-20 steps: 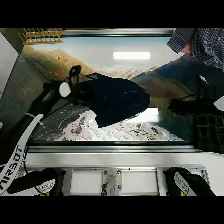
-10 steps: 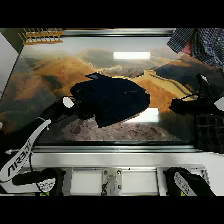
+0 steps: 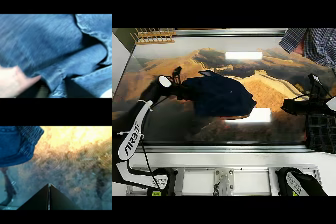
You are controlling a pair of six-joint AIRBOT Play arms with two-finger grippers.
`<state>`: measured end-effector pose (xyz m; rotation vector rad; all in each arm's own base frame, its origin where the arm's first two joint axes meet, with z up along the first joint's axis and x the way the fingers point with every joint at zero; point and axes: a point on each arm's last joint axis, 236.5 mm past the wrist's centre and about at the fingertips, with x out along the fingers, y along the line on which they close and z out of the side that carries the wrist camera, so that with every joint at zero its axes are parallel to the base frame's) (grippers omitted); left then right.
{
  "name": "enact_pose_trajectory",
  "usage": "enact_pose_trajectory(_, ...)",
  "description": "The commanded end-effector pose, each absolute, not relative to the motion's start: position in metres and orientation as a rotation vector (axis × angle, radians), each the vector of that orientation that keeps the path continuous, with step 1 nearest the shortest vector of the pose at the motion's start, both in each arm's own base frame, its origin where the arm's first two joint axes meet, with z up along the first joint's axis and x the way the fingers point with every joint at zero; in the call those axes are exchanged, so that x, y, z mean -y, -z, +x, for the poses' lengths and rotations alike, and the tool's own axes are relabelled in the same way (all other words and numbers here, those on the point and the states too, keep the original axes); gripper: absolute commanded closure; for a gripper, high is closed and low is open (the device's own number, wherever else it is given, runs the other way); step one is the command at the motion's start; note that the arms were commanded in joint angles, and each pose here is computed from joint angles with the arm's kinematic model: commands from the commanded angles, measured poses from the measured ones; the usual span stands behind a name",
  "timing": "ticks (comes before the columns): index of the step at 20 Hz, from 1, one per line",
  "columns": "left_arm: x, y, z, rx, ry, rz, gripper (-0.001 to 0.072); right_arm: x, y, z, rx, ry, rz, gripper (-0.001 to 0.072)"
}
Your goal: Fold the clothes and pants, and hang the long-sleeved shirts on hangers.
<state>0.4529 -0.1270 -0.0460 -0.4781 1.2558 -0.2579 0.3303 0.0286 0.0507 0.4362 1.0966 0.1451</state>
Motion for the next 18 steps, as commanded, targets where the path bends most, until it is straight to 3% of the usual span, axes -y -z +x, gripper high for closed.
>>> enact_pose_trajectory(1, 0.09, 0.053, 0.426, -1.382, 0.216, -0.509, 0.0099, -0.029, -0.051, 0.33, -1.098, -0.145, 0.437, 0.0665)
enact_pose_trajectory(7, 0.091, 0.112, 0.348, -1.481, 0.128, -0.578, 0.0098, -0.029, -0.051, 0.33, -1.097, -0.145, 0.437, 0.0665)
enact_pose_trajectory(15, 0.155, 0.121, 0.369, -1.437, 0.224, -0.631, 0.0101, -0.033, -0.053, 0.331, -1.092, -0.158, 0.46, 0.0665)
enact_pose_trajectory(16, 0.161, 0.12, 0.371, -1.444, 0.234, -0.627, 0.029, -0.033, -0.053, 0.331, -1.091, -0.158, 0.46, 0.0665)
enact_pose_trajectory(17, 0.165, 0.118, 0.373, -1.445, 0.248, -0.617, 0.0659, -0.033, -0.052, 0.332, -1.093, -0.157, 0.461, 0.0663)
enact_pose_trajectory(18, 0.167, 0.114, 0.376, -1.44, 0.261, -0.606, 0.0699, -0.033, -0.05, 0.332, -1.101, -0.153, 0.47, 0.0656)
